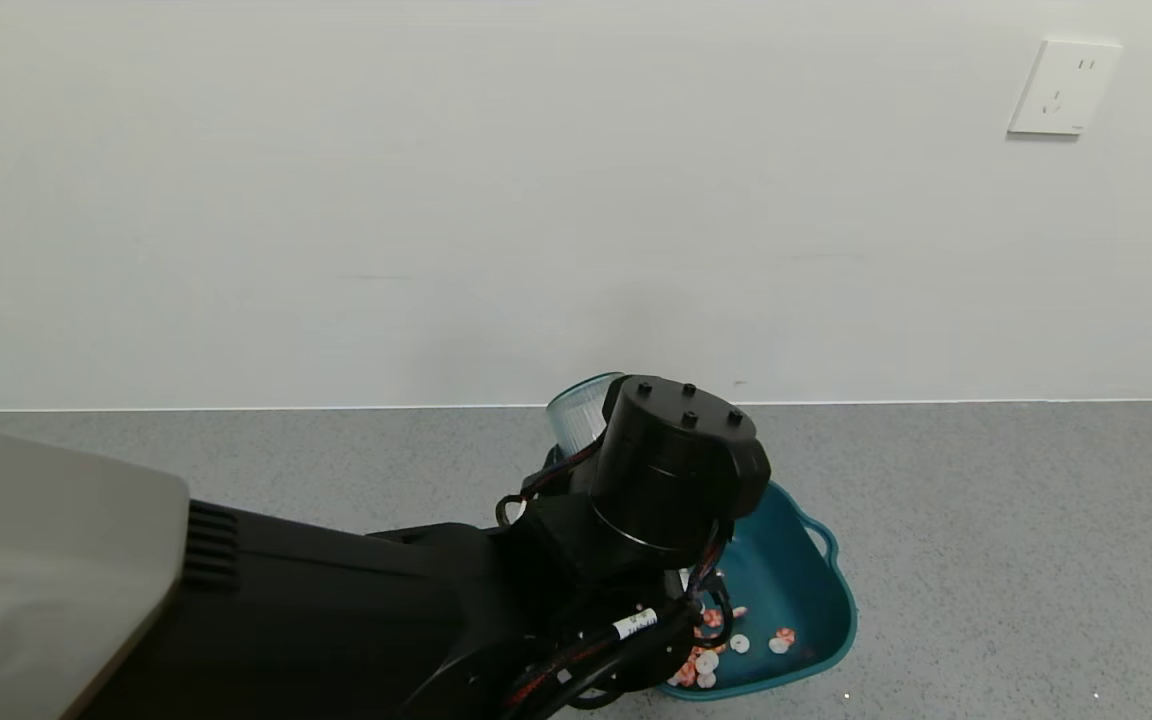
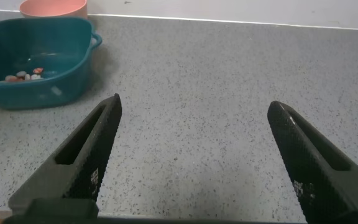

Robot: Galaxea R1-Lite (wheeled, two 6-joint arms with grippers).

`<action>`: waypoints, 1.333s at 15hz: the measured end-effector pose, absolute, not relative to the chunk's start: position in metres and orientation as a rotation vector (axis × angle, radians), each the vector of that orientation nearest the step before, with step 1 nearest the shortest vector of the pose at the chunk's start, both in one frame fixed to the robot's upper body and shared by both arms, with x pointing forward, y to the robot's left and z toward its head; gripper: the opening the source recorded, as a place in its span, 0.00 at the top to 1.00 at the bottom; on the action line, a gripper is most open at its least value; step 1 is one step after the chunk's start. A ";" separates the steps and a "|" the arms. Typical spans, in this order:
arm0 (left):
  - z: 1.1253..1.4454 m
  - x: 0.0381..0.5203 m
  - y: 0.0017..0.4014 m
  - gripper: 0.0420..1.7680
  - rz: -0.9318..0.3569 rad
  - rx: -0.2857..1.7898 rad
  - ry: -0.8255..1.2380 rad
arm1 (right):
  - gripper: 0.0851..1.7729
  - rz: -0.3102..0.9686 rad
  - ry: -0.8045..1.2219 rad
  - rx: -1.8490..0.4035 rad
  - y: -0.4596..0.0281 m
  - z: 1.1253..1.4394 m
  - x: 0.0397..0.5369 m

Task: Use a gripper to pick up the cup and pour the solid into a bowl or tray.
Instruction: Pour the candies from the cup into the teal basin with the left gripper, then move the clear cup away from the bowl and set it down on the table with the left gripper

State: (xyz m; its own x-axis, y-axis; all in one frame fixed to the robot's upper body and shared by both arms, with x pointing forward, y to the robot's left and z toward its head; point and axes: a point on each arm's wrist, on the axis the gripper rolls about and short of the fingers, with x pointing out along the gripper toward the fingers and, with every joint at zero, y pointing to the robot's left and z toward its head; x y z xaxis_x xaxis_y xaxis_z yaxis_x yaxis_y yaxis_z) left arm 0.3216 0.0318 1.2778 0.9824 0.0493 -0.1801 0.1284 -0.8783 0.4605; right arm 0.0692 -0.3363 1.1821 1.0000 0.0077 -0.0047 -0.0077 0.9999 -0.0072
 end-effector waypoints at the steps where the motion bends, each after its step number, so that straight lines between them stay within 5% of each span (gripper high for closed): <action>1: 1.279 0.321 0.032 0.29 -0.222 2.640 0.122 | 0.04 0.008 0.005 -0.007 -0.336 1.182 0.069; 14: 1.318 0.321 0.042 0.29 -0.107 2.524 0.147 | 0.04 0.008 0.005 -0.007 -0.336 1.182 0.069; 20: 1.339 0.319 0.062 0.29 -0.034 2.167 0.162 | 0.04 0.007 0.005 -0.007 -0.336 1.182 0.069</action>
